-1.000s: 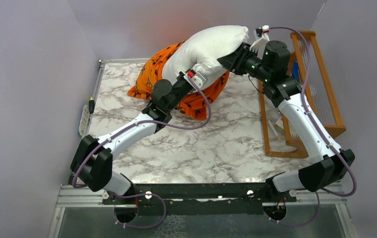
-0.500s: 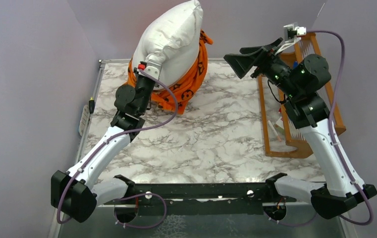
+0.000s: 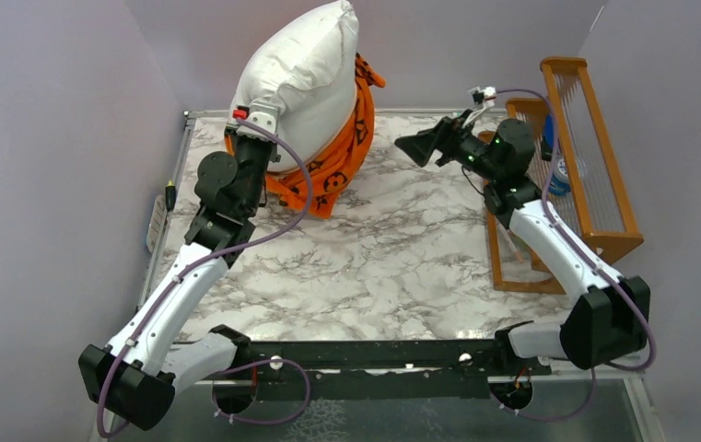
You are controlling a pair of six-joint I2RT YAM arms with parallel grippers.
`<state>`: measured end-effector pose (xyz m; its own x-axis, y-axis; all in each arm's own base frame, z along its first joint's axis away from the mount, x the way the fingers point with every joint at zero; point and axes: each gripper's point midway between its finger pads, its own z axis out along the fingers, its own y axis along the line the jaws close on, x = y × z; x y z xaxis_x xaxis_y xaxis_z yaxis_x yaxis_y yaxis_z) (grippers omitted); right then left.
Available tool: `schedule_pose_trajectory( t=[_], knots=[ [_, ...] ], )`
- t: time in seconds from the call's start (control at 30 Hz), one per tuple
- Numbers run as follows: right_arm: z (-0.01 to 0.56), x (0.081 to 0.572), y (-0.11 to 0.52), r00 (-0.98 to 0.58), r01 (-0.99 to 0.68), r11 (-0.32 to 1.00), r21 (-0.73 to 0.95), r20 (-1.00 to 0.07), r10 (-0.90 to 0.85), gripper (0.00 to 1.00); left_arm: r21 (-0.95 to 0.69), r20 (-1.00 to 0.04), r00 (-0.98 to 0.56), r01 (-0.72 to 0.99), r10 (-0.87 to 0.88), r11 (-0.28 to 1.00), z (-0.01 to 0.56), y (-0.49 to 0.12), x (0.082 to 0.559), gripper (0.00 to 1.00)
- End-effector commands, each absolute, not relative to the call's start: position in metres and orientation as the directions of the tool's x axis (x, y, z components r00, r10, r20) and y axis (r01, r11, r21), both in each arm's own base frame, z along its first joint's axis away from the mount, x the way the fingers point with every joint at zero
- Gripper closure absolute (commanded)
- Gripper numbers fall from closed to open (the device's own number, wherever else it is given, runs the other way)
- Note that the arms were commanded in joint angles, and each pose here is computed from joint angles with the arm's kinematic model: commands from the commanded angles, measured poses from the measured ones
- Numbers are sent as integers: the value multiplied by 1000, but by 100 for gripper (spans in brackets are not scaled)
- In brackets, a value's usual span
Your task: Remove the pillowcase from the pillow
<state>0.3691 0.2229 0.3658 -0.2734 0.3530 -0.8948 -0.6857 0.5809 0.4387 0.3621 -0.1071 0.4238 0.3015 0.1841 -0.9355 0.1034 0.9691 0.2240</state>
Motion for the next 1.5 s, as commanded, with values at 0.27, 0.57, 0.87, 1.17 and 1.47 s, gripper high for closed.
schedule_pose_trajectory(
  t=[0.27, 0.57, 0.87, 1.17, 1.47],
  knots=[
    [343, 369, 277, -173, -848, 442, 294, -940, 293, 5, 138, -939, 306, -77, 155, 987, 479, -47, 340, 100],
    [377, 449, 291, -59, -813, 501, 296, -899, 435, 5, 149, -943, 295, -47, 156, 988, 475, -46, 328, 100],
    [360, 508, 349, -133, -862, 385, 331, -879, 458, 8, 207, -943, 276, 54, 185, 977, 465, -60, 321, 100],
    [340, 503, 401, -184, -904, 276, 326, -880, 437, 17, 243, -944, 250, 93, 214, 966, 453, -65, 320, 100],
    [303, 496, 418, -257, -909, 225, 350, -898, 358, 89, 226, -944, 264, 82, 197, 971, 453, -62, 328, 100]
  ],
)
